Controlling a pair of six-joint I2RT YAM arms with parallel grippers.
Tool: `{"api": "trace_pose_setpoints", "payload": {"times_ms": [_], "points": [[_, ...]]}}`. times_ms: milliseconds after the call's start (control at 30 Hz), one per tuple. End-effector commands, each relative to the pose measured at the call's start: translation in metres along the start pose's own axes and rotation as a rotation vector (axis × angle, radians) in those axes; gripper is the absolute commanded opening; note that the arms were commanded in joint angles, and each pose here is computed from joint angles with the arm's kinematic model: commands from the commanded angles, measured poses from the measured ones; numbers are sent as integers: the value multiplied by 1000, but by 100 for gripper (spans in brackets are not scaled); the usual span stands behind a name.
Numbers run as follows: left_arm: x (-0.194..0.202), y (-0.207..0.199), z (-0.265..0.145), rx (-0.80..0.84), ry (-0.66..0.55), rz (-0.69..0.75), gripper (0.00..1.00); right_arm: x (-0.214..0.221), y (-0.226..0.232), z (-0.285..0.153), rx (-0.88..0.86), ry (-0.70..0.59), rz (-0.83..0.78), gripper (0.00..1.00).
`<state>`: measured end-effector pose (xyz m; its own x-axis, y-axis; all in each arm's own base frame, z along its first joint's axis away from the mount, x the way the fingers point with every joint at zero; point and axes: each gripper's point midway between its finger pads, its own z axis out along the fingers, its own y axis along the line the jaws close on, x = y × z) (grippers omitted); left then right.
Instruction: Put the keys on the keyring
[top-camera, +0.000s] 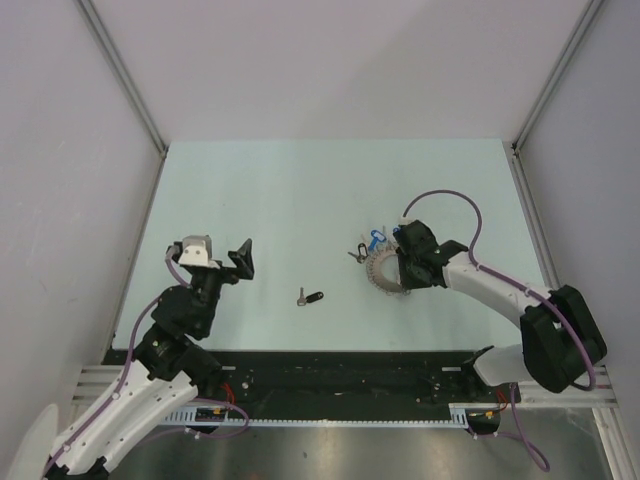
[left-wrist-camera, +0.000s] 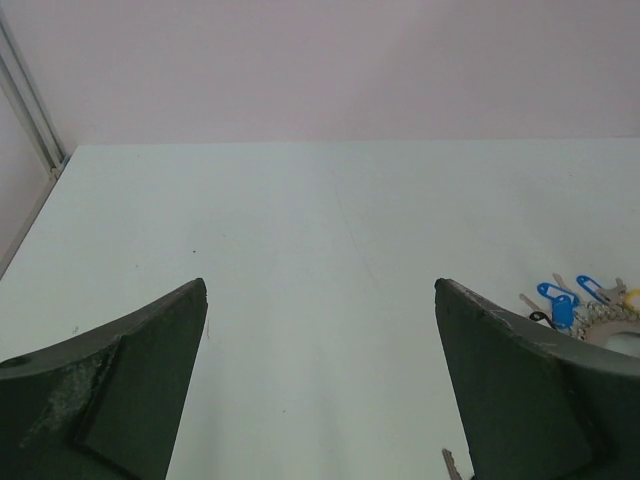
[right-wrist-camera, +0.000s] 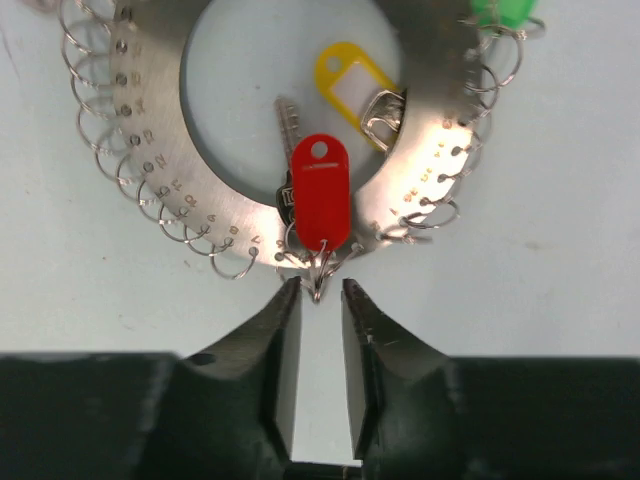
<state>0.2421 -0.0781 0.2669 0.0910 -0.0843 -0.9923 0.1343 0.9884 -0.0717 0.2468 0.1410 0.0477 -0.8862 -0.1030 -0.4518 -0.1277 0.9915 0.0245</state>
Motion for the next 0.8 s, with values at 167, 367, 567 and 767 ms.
{"api": "trace_pose_setpoints", "payload": {"times_ms": [167,367,567,767], "points": [[2,-3,-10,27,51,-69,100,-18,6,-49,49,-195,194,46],[3,-5,-7,35,54,-42,100,-28,46,-50,-36,-269,319,45],[6,-6,-7,46,58,-32,100,-30,61,-34,-52,-296,504,41],[6,-8,-7,55,58,-33,100,-16,58,-13,-31,-272,672,41]]}}
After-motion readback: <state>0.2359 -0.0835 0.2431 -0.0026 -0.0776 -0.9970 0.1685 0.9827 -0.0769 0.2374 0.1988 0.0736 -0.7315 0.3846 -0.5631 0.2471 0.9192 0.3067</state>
